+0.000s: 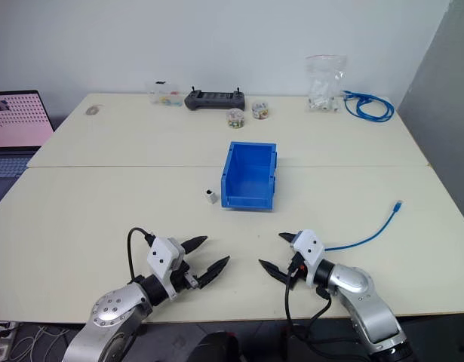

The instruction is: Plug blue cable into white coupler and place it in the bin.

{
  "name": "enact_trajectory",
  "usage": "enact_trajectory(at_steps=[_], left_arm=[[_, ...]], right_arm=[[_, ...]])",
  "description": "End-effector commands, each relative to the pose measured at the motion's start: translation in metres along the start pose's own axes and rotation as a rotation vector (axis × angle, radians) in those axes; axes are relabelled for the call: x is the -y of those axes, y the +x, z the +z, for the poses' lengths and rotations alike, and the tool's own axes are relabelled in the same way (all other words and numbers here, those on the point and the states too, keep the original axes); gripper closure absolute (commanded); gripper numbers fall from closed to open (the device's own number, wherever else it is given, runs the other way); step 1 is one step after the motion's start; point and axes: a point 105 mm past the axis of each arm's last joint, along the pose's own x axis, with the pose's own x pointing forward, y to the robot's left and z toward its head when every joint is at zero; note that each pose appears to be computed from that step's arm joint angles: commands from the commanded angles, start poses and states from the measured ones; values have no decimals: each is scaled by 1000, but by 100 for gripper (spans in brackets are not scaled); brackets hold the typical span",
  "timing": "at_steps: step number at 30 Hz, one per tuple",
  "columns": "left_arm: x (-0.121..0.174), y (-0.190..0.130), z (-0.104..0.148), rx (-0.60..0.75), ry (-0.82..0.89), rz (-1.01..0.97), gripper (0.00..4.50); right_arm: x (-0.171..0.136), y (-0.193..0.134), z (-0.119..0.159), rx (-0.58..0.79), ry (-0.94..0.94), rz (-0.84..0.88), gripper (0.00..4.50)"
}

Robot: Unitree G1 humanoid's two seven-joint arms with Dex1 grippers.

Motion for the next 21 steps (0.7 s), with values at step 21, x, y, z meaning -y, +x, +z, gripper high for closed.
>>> enact_trajectory(at_steps=[21], left_arm=[[10,11,49,49,142,-350,15]], right_arm=[[33,-25,30,117,-77,-357,0]])
